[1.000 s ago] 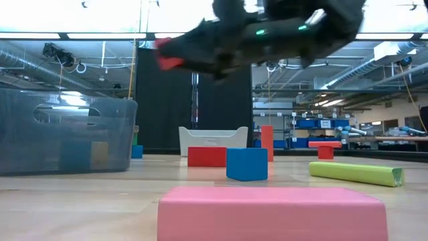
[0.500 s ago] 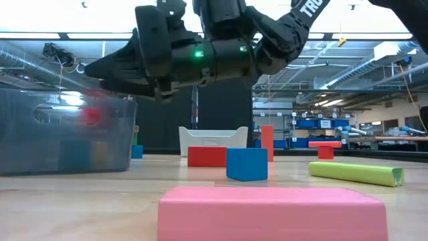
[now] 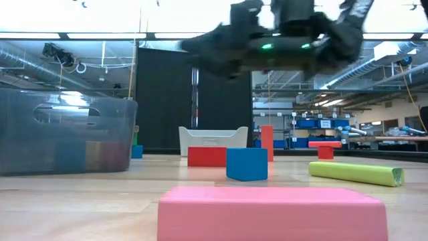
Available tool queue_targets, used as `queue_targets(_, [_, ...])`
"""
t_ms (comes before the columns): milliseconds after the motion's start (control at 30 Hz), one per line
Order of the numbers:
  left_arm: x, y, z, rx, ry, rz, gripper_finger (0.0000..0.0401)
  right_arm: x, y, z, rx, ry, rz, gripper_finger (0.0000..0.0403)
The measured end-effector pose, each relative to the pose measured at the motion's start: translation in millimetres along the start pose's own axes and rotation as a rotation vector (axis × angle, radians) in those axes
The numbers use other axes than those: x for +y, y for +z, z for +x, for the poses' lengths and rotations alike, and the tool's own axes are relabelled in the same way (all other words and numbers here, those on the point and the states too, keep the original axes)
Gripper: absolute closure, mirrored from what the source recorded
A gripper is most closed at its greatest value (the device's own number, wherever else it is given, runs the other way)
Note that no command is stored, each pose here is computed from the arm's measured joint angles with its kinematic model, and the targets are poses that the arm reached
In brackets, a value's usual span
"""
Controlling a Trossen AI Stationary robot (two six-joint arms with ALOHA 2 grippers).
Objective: Sort blocks by size
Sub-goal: Put the pink rectangular block into the gray bin
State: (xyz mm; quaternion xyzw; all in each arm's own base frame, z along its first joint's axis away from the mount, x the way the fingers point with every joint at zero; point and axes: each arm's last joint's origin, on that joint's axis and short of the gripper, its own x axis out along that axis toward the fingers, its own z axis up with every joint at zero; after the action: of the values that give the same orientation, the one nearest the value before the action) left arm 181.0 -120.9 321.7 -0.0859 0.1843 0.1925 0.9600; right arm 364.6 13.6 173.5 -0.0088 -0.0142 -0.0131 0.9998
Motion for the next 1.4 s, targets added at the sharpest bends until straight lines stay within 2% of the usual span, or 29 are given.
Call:
queue_targets(133, [-6.8, -6.4, 9.8, 0.061, -0.024, 0.036, 0.0194, -5.1, 15.2, -40.9, -0.011, -0.075, -0.034, 0.0111])
queue_targets(300, [-33.7, -22.8, 55.8, 0.17, -0.101, 0.142, 0.0194, -9.1, 37.5, -83.6, -0.075, -0.182, -0.081, 0.0125])
queue_targets(433, [-60.4, -38.7, 93.2, 0.179, -0.231, 0.216, 0.0194, -12.6, 51.8, -108.6, -0.131, -0.237, -0.107, 0.0126])
queue_targets(533, [-73.9, -50.7, 113.3, 0.164, -0.282, 0.248, 0.0194, -14.4, 60.7, -121.5, -0.161, -0.265, -0.123, 0.0125])
queue_targets(833, [-104.3, -83.4, 151.0, 0.17, -0.45, 0.213, 0.0194, -11.0, 84.9, -141.0, -0.24, -0.254, -0.106, 0.0132])
queue_targets(967, [-122.5, -94.4, 168.2, 0.244, -0.465, 0.264, 0.0193, -7.9, 87.9, -144.0, -0.246, -0.239, -0.103, 0.0133])
queue_targets(1133, [-144.5, -96.9, 183.8, 0.336, -0.457, 0.335, 0.0181, -4.9, 87.2, -144.2, -0.236, -0.238, -0.1, 0.0133])
queue_targets(1400, [-165.1, -102.2, 185.8, 0.41, -0.485, 0.362, 0.0138, -0.6, 86.1, -144.3, -0.226, -0.219, -0.1, 0.0135])
